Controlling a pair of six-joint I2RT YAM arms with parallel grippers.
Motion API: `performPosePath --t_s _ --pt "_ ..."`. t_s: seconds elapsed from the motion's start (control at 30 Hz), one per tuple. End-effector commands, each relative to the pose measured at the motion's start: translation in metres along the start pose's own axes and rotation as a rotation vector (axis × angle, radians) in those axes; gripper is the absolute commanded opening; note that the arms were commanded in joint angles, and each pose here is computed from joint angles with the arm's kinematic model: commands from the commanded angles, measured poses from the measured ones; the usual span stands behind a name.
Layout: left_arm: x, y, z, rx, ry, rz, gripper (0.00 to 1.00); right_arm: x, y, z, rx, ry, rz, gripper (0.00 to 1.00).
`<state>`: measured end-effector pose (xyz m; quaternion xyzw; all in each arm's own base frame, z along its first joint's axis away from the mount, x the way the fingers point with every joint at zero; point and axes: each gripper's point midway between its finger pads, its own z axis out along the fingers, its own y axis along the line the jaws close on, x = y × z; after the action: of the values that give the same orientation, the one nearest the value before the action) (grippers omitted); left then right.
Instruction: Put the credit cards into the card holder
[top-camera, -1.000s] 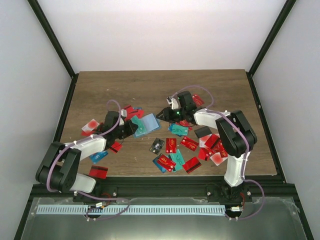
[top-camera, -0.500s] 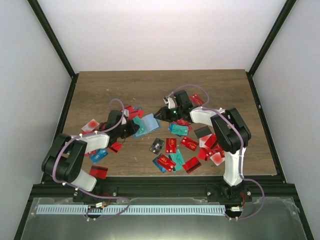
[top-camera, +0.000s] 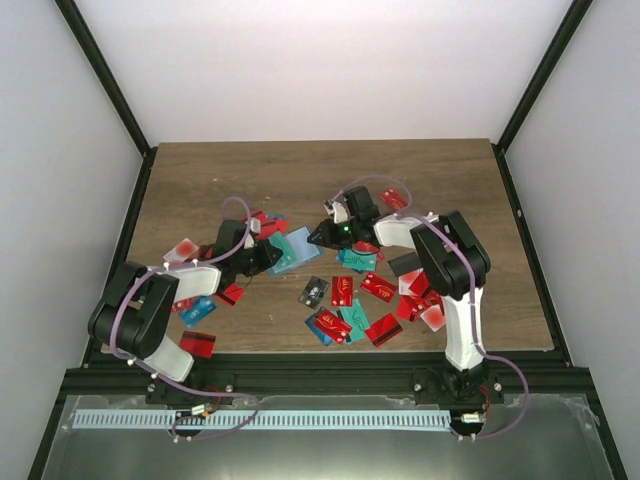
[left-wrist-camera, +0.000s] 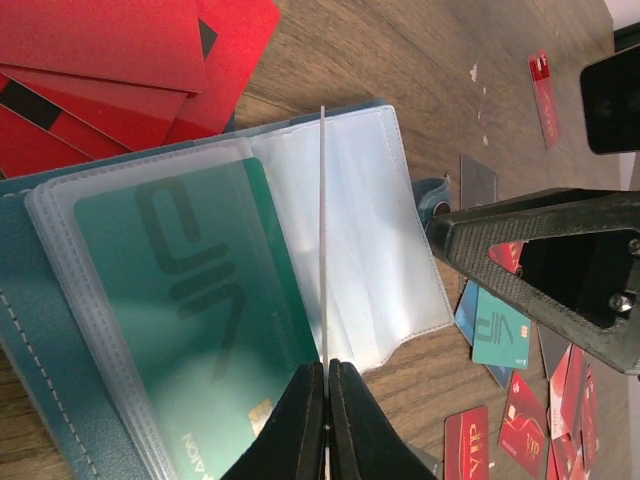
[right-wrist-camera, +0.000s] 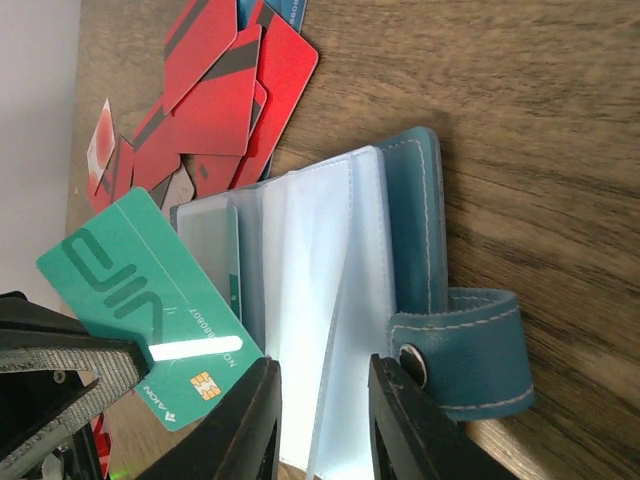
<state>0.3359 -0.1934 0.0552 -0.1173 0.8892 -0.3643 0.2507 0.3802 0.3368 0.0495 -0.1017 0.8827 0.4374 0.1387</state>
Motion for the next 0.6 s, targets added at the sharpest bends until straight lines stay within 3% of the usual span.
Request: performPosePath --t_s 0.0,0.57 --pt "-0.009 -0.012 0.003 0.051 -0.015 -0.002 0.04 -0.002 -0.003 0.006 0.022 -0.002 -0.022 0.25" --pt "-0.004 -0.015 0.004 0.130 -0.024 -0.098 0.04 0.023 -0.026 0.009 0.063 0.026 0.027 0.11"
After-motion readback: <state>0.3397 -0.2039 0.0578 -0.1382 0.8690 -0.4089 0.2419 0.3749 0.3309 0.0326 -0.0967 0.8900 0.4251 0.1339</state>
